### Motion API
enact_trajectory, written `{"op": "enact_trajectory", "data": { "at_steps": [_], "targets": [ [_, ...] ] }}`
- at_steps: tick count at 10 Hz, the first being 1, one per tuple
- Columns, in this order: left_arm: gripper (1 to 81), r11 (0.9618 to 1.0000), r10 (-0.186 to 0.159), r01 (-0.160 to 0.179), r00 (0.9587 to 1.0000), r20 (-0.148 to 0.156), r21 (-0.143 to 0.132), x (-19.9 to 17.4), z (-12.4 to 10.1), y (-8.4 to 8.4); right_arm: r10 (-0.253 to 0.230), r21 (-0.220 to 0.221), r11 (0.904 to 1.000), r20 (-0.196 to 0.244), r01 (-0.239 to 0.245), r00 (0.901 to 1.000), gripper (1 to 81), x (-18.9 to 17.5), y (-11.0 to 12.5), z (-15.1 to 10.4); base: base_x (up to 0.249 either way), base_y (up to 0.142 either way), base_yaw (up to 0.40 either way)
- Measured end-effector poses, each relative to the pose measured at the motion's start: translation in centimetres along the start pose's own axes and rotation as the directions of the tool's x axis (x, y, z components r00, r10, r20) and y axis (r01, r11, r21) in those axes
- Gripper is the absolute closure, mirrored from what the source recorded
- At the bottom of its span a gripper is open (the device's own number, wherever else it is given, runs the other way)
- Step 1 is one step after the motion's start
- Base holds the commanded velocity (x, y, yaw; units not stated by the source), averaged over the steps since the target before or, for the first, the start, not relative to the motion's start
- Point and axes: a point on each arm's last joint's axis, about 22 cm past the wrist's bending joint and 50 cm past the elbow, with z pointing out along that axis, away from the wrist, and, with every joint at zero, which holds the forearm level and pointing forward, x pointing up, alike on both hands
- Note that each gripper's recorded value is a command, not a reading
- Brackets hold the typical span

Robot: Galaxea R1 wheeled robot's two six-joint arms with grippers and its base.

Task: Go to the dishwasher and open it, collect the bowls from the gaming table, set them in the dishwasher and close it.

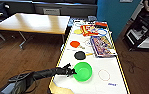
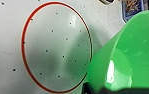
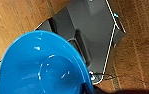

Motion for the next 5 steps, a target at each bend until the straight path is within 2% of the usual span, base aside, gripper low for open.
{"op": "enact_trajectory", "data": {
  "at_steps": [3, 5],
  "targets": [
    [81.1, 0.9993, 0.038, -0.038, 0.9989, 0.026, -0.003, -0.7, -1.5, 0.1, 0.001, 0.003, 1.0, 0.002, -0.001, 1.0, 81.1, -0.2, -0.2, 0.5, 0.0, 0.0, 0.0],
    [81.1, 0.9971, 0.072, -0.071, 0.9971, 0.024, -0.028, -0.1, -4.2, 1.1, 0.002, 0.007, 1.0, 0.002, -0.002, 1.0, 81.1, -0.3, -0.5, 0.7, 0.0, 0.0, 0.0]
  ]
}}
